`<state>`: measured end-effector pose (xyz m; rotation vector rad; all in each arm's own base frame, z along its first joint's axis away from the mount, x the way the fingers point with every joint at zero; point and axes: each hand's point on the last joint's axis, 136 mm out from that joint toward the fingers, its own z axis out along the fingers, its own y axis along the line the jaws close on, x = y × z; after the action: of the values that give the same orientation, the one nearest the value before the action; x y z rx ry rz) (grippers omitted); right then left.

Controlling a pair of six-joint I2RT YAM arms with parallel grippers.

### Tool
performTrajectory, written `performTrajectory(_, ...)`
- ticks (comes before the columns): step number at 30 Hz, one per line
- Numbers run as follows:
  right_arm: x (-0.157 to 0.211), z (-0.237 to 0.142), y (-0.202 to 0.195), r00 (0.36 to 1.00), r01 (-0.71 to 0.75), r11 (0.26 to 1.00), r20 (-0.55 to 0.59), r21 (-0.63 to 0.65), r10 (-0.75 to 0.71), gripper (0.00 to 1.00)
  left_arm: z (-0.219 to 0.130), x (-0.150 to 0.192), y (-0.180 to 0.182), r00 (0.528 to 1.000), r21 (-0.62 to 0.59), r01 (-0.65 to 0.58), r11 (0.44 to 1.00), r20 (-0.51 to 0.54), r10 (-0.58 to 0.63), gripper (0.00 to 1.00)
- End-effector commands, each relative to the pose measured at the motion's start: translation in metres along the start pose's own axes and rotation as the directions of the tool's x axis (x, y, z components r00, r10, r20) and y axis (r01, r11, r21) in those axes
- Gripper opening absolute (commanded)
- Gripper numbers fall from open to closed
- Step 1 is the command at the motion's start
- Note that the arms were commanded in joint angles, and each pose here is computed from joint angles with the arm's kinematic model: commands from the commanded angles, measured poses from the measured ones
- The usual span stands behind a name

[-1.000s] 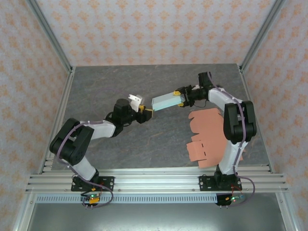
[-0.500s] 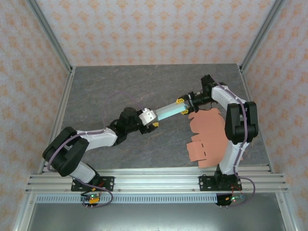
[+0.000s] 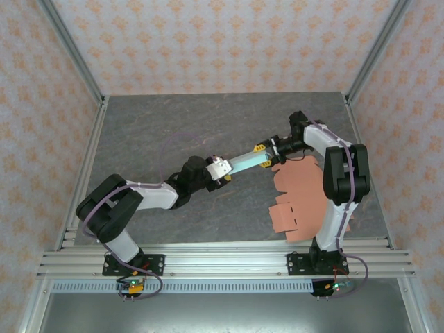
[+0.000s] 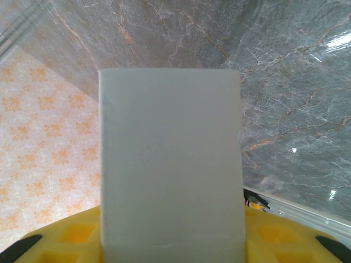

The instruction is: Fold the paper box

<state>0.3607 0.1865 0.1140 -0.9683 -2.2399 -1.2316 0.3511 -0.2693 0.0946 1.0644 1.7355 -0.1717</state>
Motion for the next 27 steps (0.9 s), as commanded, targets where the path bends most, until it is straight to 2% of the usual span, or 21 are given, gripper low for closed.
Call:
performTrajectory(1,0.005,0.009,-0.018,0.993,-0.105,0.993,-0.040,0.053,0.107,0.44,-0.004,-0.026,0.023,0.996,-0.105,0.020,0.994,0.093,-0.010,0.65)
performTrajectory(6,0.005,0.015,-0.020,0.992,-0.113,0.991,-0.050,0.068,0.116,0.44,-0.003,-0.033,0.006,0.992,-0.004,0.009,1.000,0.126,-0.008,0.62)
performTrajectory(11,-0.002,0.016,-0.018,0.993,-0.114,0.990,-0.022,0.084,0.116,0.46,0.002,-0.042,-0.013,0.984,0.081,0.032,0.996,0.171,-0.045,0.44)
performTrajectory(16,-0.010,0.015,-0.012,0.994,-0.106,0.992,0.013,0.072,0.105,0.55,0.000,-0.038,-0.017,0.980,0.098,0.075,0.992,0.175,-0.092,0.40)
performTrajectory(21,-0.023,0.002,0.000,0.991,-0.040,0.999,0.126,0.037,0.035,0.70,0.002,-0.025,-0.028,0.988,0.148,0.086,0.985,0.118,-0.104,0.37)
performTrajectory(27,-0.028,-0.031,0.039,0.954,0.116,0.991,0.284,-0.071,-0.091,0.78,0.005,-0.021,-0.020,0.980,0.140,0.168,0.976,0.084,-0.181,0.36)
